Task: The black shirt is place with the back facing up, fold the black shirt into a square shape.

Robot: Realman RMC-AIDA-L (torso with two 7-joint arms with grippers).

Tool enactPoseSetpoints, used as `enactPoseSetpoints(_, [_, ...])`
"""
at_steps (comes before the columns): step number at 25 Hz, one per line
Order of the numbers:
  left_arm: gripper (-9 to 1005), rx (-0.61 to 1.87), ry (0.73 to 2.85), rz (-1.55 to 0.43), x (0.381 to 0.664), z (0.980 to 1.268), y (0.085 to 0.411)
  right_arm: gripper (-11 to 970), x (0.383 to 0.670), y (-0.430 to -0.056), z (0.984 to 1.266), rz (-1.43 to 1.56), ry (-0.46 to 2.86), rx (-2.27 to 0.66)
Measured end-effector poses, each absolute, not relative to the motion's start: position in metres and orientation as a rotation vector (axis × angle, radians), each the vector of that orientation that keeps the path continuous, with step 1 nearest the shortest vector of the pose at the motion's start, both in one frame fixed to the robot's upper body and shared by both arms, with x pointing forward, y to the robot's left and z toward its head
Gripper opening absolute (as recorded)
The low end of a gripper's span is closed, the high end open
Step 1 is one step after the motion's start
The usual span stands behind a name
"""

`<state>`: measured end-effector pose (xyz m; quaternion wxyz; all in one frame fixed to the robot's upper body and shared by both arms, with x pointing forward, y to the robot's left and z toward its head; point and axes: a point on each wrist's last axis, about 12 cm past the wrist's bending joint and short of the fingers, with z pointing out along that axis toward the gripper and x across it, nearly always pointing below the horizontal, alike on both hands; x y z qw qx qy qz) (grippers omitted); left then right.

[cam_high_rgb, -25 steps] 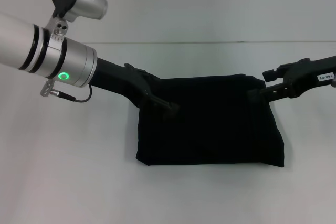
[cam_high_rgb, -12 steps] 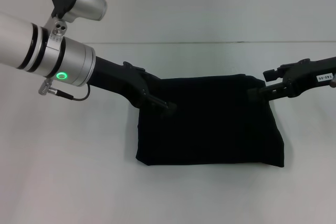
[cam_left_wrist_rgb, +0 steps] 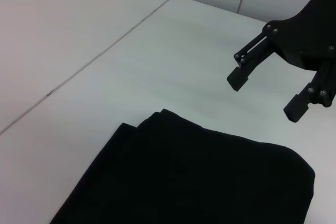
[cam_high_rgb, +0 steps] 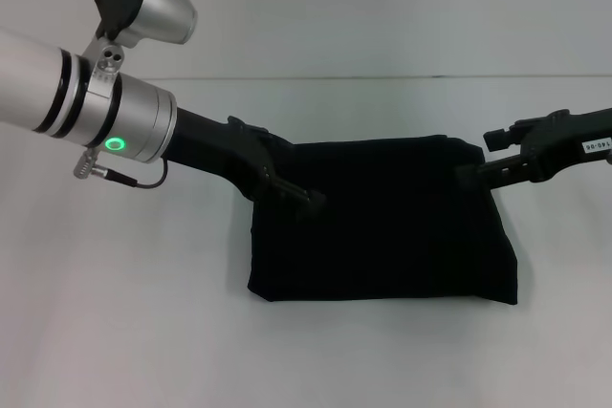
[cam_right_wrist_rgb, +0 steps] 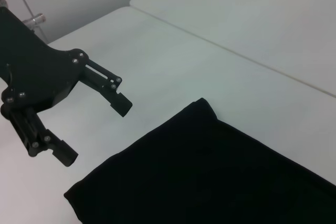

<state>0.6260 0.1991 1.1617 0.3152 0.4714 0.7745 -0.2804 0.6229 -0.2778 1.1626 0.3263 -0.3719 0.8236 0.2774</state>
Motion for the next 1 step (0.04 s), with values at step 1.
enactPoseSetpoints(1, [947,1.241,2.041,-0.741,0.6257,1.1615,0.1993,915,0.6227,-0.278,1.1626,0.728,2.158,-0.976])
